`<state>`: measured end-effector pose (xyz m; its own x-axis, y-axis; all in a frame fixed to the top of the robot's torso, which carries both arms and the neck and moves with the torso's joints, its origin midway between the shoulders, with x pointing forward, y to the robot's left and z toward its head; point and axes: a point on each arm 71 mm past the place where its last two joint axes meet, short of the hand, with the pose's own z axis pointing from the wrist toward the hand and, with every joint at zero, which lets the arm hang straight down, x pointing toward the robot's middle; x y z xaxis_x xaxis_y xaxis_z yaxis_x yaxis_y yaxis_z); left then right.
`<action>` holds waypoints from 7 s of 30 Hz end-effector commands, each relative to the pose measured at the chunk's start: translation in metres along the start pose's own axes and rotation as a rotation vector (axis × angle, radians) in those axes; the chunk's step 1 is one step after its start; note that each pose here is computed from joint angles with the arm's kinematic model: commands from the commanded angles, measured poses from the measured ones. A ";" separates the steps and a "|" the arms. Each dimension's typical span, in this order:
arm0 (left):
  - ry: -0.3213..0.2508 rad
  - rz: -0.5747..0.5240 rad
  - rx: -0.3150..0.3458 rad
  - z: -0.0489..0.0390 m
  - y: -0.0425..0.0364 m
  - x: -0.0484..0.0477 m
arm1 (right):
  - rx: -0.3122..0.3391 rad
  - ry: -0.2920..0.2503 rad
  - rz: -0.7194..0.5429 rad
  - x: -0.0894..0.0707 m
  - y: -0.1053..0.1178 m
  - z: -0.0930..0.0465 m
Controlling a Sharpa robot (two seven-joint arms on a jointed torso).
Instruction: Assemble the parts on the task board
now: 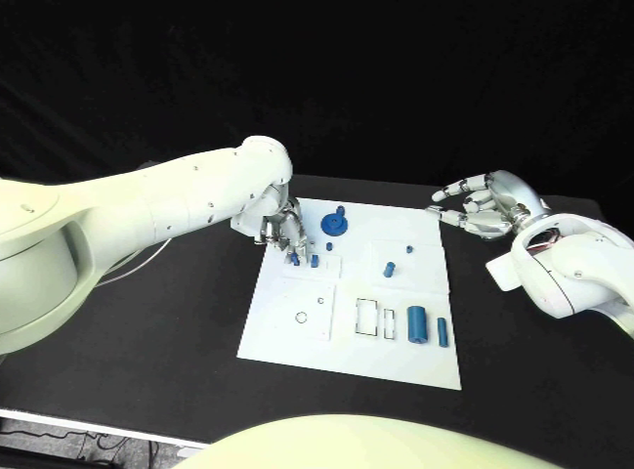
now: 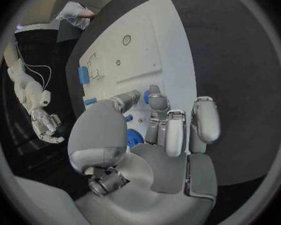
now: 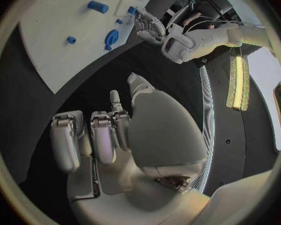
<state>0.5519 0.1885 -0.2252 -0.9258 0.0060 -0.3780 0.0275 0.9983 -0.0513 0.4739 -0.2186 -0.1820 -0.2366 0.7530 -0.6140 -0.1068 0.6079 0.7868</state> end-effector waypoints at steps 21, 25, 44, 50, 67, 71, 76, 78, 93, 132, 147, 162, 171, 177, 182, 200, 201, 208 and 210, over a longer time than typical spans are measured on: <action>-0.013 0.010 -0.019 0.0001 0.0022 -0.0001 | -0.012 0.010 -0.009 0.001 0.001 0.000; -0.009 0.007 -0.014 0.0000 0.0015 0.0004 | -0.012 0.010 -0.009 0.001 0.001 0.000; 0.001 0.003 0.000 -0.0006 0.0012 0.0023 | -0.013 0.010 -0.009 0.001 0.001 0.000; -0.003 -0.001 0.004 -0.0008 0.0004 0.0023 | -0.013 0.010 -0.009 0.001 0.001 0.000; -0.028 -0.012 0.012 -0.0039 0.0035 0.0041 | -0.012 0.011 -0.009 0.002 0.001 0.001; -0.031 -0.011 0.010 -0.0045 0.0049 0.0043 | -0.013 0.012 -0.009 0.002 0.001 0.001; -0.034 -0.010 0.007 -0.0050 0.0064 0.0044 | -0.012 0.012 -0.009 0.002 0.001 0.001; -0.037 -0.010 0.008 -0.0052 0.0058 0.0045 | -0.012 0.012 -0.009 0.002 0.001 0.001; -0.040 -0.002 0.028 -0.0088 -0.0002 0.0054 | -0.010 0.013 -0.009 0.002 0.000 0.001; -0.707 -0.267 0.564 -0.0632 -0.0037 0.0039 | -0.013 -0.015 -0.029 -0.005 -0.006 0.001; -0.804 0.124 0.595 -0.0329 -0.0267 0.0277 | -0.023 -0.017 -0.045 -0.003 -0.007 0.001; -0.712 0.213 0.530 -0.0144 -0.0408 0.0258 | -0.026 -0.013 -0.047 -0.001 -0.005 0.002; -0.657 0.228 0.495 -0.0082 -0.0407 0.0255 | -0.027 -0.011 -0.047 0.000 -0.005 0.002; -0.655 0.227 0.482 -0.0058 -0.0402 0.0231 | -0.030 -0.008 -0.046 0.001 -0.004 0.002; -0.664 0.224 0.480 -0.0046 -0.0406 0.0215 | -0.030 -0.007 -0.045 0.002 -0.004 0.002; -0.653 0.212 0.474 0.0064 -0.0397 0.0269 | -0.032 -0.003 -0.045 0.003 -0.003 0.002; -0.650 0.212 0.474 0.0073 -0.0397 0.0277 | -0.031 -0.003 -0.045 0.003 -0.003 0.002; -0.640 0.210 0.473 0.0109 -0.0401 0.0302 | -0.032 -0.003 -0.045 0.003 -0.002 0.002; -0.641 0.210 0.471 0.0113 -0.0399 0.0302 | -0.032 -0.003 -0.045 0.003 -0.002 0.002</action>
<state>0.5298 0.1498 -0.2395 -0.4765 -0.0020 -0.8792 0.4594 0.8520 -0.2510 0.4761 -0.2189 -0.1866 -0.2250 0.7325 -0.6425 -0.1288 0.6313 0.7648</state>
